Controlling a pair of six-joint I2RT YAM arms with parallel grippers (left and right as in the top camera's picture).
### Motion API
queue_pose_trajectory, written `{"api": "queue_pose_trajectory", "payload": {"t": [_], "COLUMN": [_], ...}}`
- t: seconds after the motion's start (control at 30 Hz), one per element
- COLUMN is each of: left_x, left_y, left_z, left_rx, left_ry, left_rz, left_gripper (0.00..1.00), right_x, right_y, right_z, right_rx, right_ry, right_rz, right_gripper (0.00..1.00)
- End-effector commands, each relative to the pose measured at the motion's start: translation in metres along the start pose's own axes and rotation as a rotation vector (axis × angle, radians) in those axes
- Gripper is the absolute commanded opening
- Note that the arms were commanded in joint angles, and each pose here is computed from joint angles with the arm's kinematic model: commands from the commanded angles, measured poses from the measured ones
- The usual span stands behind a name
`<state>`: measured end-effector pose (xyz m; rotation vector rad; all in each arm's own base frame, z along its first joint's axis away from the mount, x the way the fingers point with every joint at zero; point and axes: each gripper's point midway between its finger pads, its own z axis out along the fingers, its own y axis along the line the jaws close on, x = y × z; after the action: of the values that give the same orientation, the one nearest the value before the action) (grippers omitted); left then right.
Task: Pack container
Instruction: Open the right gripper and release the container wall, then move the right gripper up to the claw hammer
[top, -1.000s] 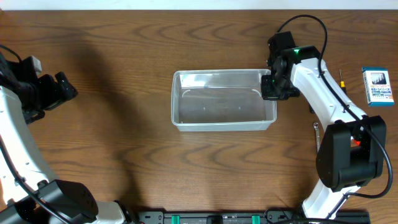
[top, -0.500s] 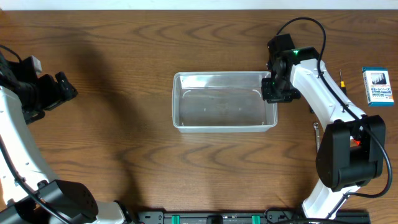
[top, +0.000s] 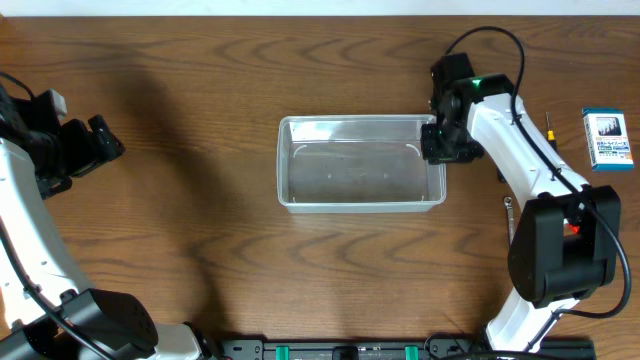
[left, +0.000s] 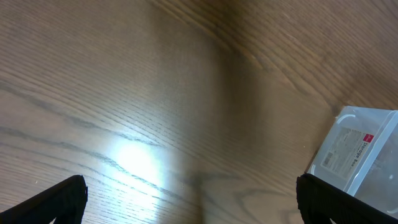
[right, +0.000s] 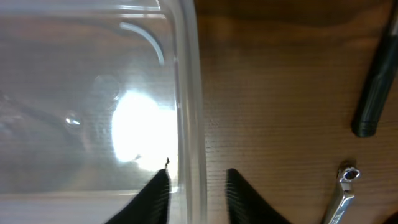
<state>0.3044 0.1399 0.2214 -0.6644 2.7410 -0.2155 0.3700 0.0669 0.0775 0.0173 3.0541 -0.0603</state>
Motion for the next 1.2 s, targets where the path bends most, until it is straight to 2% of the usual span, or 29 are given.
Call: {"api": "queue_pose_trajectory", "payload": {"t": [0.0, 0.1, 0.2, 0.27, 0.57, 0.87, 1.03, 1.17], "left_x": [0.000, 0.000, 0.000, 0.000, 0.000, 0.000, 0.000, 0.000], "left_y": [0.000, 0.000, 0.000, 0.000, 0.000, 0.000, 0.000, 0.000], "left_z": [0.000, 0.000, 0.000, 0.000, 0.000, 0.000, 0.000, 0.000], "left_rx": [0.009, 0.009, 0.009, 0.009, 0.009, 0.009, 0.009, 0.009], "left_ry": [-0.001, -0.001, -0.001, -0.001, -0.001, -0.001, 0.000, -0.001], "left_rz": [0.010, 0.010, 0.010, 0.010, 0.011, 0.010, 0.010, 0.010], "left_gripper": [0.98, 0.98, 0.98, 0.98, 0.98, 0.98, 0.98, 0.98], "right_x": [-0.020, -0.027, -0.031, -0.032, -0.003, 0.029, 0.025, -0.003], "right_y": [0.009, 0.015, 0.014, 0.010, -0.036, -0.072, -0.079, -0.087], "right_z": [-0.034, -0.054, -0.077, -0.094, -0.159, -0.177, -0.174, -0.176], "right_rx": [-0.052, -0.096, -0.101, -0.103, -0.074, -0.020, 0.050, 0.074], "right_ry": [-0.105, -0.155, -0.209, -0.247, -0.328, -0.304, -0.298, -0.388], "right_rz": [-0.012, -0.013, -0.022, -0.040, -0.087, -0.113, -0.282, -0.286], "right_gripper": [0.40, 0.51, 0.74, 1.00, 0.99, 0.99, 0.99, 0.99]}}
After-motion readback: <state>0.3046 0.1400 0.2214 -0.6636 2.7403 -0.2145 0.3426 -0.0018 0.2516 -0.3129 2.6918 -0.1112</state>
